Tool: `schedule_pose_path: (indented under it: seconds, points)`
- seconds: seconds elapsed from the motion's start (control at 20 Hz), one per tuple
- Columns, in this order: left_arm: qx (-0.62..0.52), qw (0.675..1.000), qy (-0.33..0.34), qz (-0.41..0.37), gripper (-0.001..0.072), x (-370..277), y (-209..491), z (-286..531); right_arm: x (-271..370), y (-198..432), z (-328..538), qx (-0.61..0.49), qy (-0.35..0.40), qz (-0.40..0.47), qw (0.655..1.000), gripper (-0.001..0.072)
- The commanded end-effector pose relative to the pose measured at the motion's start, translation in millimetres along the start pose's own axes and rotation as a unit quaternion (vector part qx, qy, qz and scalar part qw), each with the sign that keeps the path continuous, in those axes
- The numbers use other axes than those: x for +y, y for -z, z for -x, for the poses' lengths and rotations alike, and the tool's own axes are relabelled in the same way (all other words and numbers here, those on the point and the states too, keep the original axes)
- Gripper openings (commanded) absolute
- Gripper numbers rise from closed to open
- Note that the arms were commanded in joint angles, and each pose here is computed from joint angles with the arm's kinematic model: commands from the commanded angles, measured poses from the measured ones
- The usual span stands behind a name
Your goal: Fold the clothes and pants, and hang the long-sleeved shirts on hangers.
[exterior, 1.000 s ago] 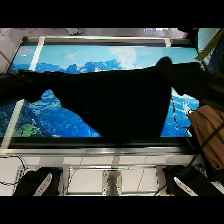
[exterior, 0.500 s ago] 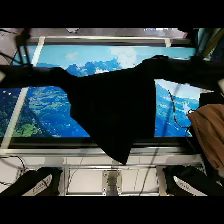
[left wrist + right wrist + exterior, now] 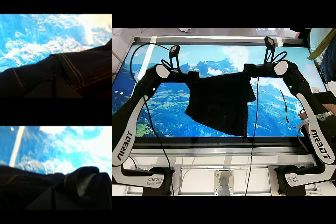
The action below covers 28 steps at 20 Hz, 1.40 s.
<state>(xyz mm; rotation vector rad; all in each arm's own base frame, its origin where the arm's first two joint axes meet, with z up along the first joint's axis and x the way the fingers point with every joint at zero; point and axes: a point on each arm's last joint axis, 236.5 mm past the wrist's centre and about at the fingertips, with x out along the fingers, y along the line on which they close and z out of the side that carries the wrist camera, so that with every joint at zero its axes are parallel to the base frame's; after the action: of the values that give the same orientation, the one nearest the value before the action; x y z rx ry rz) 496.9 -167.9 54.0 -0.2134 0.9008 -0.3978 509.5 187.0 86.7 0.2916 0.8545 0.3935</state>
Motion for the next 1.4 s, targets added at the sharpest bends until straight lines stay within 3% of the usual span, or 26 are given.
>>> schedule_pose_path:
  seconds: [0.0, 0.15, 0.35, 0.55, 0.95, 1.05, 1.1, 1.15, 1.2, 1.3, 1.35]
  points:
    - [0.089, 0.995, -0.007, -0.049, 0.0035, 8.7, 40.4, 7.8, 9.8, 58.1, 23.0, 0.126, -0.007, 0.056, 0.99, 0.0006]
    - [0.215, 0.971, -0.055, -0.087, 0.0035, 32.1, 94.9, 49.0, 31.7, 119.8, 73.9, 0.235, -0.015, 0.082, 0.969, 0.0006]
    - [0.259, 0.961, -0.077, -0.064, 0.0035, 35.5, 134.1, 78.4, 51.2, 206.7, 109.8, 0.29, -0.017, 0.057, 0.955, 0.0006]
    - [0.286, 0.953, -0.075, -0.061, 0.0035, 29.3, 190.1, 73.0, 52.5, 278.4, 82.4, 0.301, -0.026, 0.016, 0.953, 0.0006]
    - [0.319, 0.943, -0.06, -0.08, 0.0041, 10.6, 235.0, 57.2, 64.8, 264.4, 46.9, 0.237, -0.041, 0.009, 0.971, 0.001]
    - [0.327, 0.94, -0.061, -0.078, 0.0051, 10.5, 238.0, 60.7, 62.4, 241.9, 47.7, 0.212, -0.028, 0.045, 0.976, 0.0079]
    - [0.335, 0.937, -0.06, -0.077, 0.0188, 9.4, 239.7, 65.2, 63.4, 225.4, 49.1, 0.193, -0.024, 0.071, 0.978, 0.0081]
    - [0.339, 0.936, -0.059, -0.078, 0.054, 7.5, 239.4, 71.1, 66.5, 206.8, 51.5, 0.172, -0.02, 0.088, 0.981, 0.0081]
    - [0.337, 0.937, -0.058, -0.078, 0.0705, 5.5, 236.6, 76.7, 73.4, 184.1, 56.1, 0.146, -0.021, 0.104, 0.984, 0.0081]
    - [0.321, 0.943, -0.06, -0.071, 0.0696, -0.3, 227.0, 91.8, 86.8, 144.6, 68.3, 0.101, -0.022, 0.134, 0.986, 0.0081]
    - [0.303, 0.949, -0.061, -0.065, 0.0696, -5.2, 218.4, 102.4, 85.9, 127.2, 74.9, 0.082, -0.011, 0.191, 0.978, 0.008]
